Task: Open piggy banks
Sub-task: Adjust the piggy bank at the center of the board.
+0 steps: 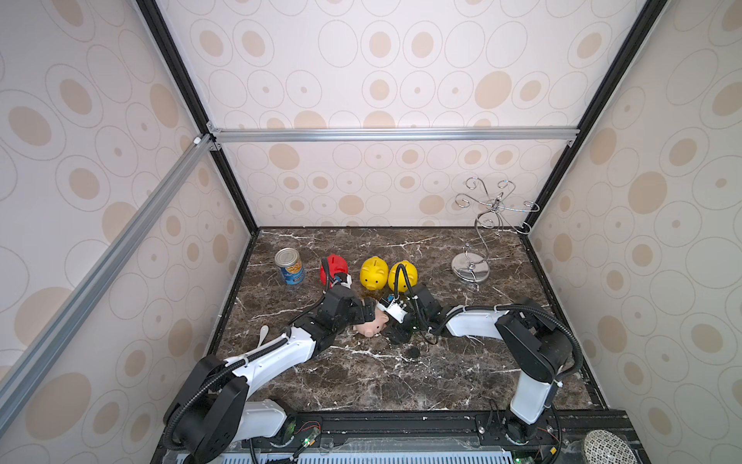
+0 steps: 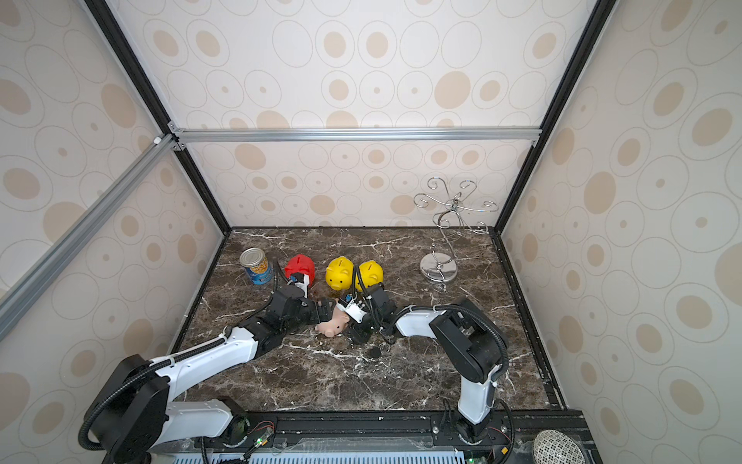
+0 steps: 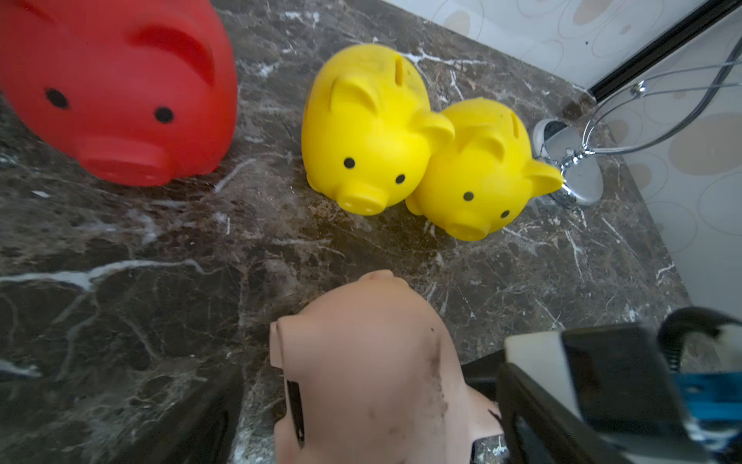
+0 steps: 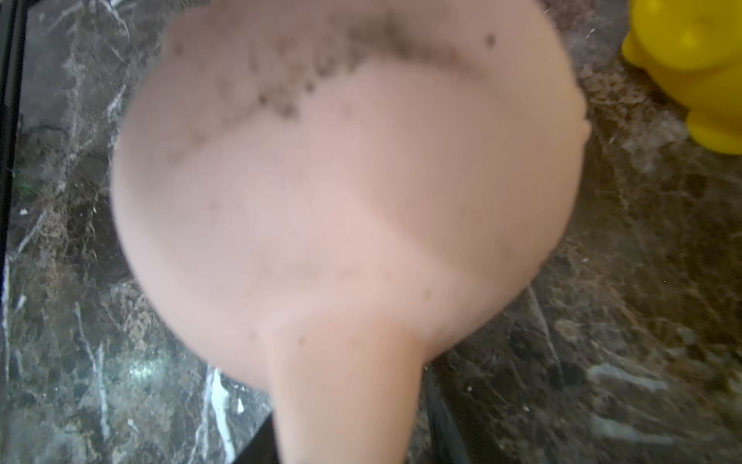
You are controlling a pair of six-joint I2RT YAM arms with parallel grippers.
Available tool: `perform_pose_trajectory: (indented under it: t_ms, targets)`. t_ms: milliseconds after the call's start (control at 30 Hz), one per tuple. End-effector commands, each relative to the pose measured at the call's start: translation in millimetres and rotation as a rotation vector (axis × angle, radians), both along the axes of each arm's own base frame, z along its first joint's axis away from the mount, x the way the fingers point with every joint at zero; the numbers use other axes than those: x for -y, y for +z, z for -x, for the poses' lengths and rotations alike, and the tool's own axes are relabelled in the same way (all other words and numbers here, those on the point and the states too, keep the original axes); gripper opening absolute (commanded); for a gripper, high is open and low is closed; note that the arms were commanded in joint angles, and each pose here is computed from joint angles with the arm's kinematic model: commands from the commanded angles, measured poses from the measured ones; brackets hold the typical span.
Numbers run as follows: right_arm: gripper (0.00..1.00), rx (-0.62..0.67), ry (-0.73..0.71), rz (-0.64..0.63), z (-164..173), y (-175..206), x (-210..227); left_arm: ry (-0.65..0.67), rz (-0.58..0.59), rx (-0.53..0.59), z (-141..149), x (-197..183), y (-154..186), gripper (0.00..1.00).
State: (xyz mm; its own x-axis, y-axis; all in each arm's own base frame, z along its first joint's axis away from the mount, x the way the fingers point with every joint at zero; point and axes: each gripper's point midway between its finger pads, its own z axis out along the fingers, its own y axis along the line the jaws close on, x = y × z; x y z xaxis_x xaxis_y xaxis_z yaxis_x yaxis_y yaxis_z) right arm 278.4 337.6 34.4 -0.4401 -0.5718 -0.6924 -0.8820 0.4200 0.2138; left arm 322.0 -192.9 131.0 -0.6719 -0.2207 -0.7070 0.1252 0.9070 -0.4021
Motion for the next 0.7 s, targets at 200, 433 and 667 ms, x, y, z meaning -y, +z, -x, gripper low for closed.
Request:
perform_pose_trajectory:
  t_ms: [200,433,667]
  targets:
    - [0.39,-0.005,0.037,-0.002,-1,-11,-7,0.153,-0.081,-0.062,-9,-47,-21,0.96]
    - [0.32,0.004,0.027,-0.023,-3,-8,-9,0.182,-0.101,-0.089,-1,-58,-38,0.94]
    - [0.27,0.017,0.025,-0.039,-5,3,-12,0.172,-0.133,-0.111,2,-61,-55,0.93]
